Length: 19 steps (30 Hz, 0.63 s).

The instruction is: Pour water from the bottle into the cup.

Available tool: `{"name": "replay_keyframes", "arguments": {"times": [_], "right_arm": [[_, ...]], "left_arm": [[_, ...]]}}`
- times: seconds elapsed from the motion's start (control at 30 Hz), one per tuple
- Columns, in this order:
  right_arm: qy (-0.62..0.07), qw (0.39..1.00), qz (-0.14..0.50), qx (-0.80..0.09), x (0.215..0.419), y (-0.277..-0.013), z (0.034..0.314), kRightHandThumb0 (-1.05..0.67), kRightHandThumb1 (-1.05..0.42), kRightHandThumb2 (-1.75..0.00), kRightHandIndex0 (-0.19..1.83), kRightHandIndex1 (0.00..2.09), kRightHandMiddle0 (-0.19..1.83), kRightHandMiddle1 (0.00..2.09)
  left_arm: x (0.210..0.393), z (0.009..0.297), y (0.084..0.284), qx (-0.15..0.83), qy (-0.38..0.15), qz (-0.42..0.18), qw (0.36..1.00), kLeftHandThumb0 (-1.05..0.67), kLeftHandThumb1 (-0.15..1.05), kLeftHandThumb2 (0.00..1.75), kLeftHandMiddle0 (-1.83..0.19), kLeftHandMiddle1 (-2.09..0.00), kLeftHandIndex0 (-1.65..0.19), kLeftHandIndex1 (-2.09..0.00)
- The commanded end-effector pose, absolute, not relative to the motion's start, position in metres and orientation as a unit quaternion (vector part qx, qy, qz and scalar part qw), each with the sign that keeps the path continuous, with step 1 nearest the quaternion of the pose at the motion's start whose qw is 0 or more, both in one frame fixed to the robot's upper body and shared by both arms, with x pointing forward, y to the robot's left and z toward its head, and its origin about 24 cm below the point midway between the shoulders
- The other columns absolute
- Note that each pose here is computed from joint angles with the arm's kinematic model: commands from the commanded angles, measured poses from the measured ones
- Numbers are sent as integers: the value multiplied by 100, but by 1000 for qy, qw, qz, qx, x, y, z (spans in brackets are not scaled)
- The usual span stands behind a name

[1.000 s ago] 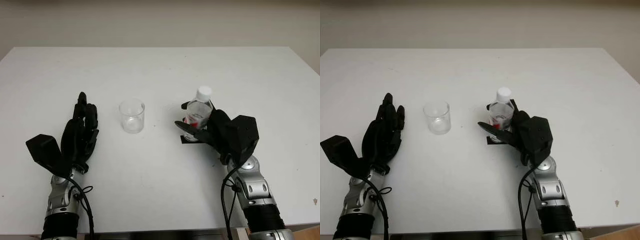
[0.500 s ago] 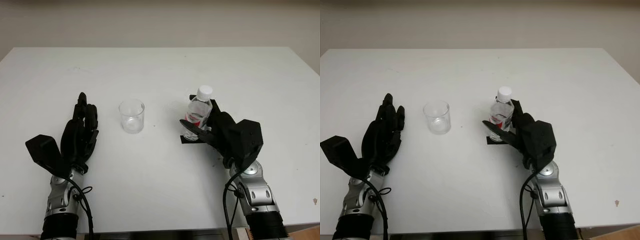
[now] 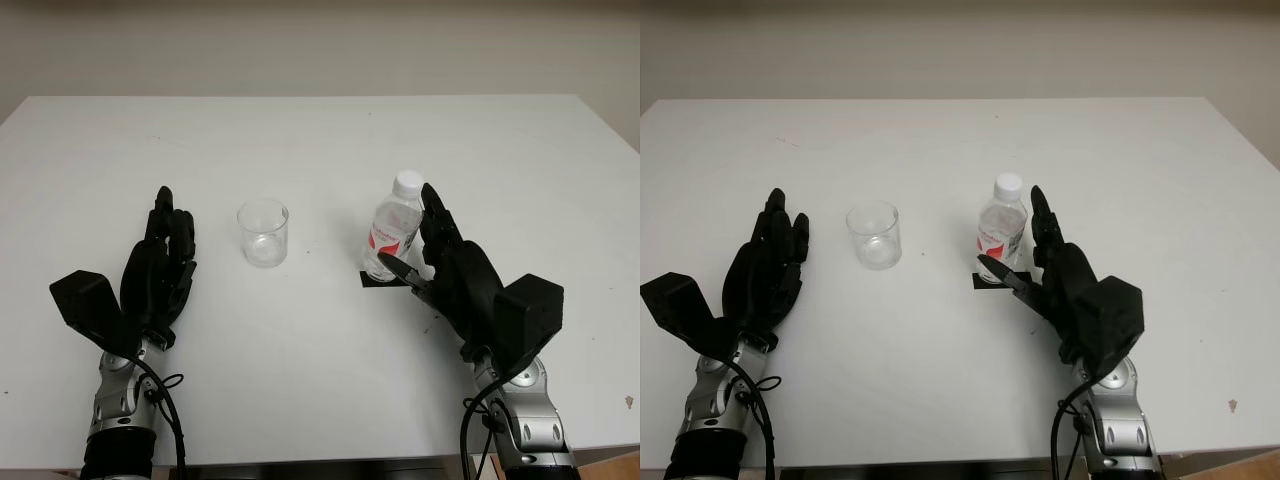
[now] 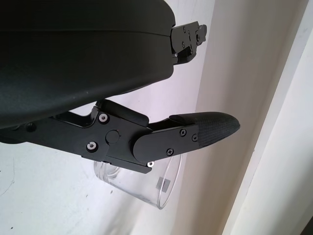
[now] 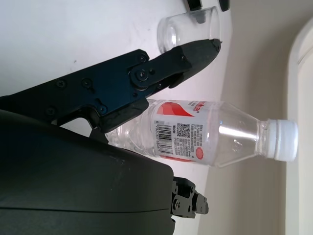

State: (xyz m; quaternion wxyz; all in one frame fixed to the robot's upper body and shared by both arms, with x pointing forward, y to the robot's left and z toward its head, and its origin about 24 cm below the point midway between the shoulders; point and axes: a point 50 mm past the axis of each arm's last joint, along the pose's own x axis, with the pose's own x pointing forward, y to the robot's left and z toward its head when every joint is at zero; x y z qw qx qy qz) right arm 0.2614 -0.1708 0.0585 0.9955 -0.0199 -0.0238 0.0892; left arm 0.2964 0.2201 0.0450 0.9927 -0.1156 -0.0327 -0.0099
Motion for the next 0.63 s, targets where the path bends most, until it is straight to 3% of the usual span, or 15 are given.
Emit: {"name": "replay_keyframes", "arguments": {"times": [0.0,0.23,0.6], "right_arm": [[-38,995,89,-3,257,-169,61,-84,-89,-5,-19,0,-19,0],[-41,997,64,26,248,-165,56,-89,-89,-5,-19,0,-19,0],[-36,998,45,-7,250,-166,54,-100,-99,-7,-19,0,-19,0]], "left_arm": [[289,30,223,-117,-3,-2,993,-70,105,58,15,-5,18,-5],[290,31,223,-121,-5,0,993,-70,105,57,14,-6,18,-5],[289,31,225,-118,-6,3,993,-70,105,57,14,-6,17,-6]]}}
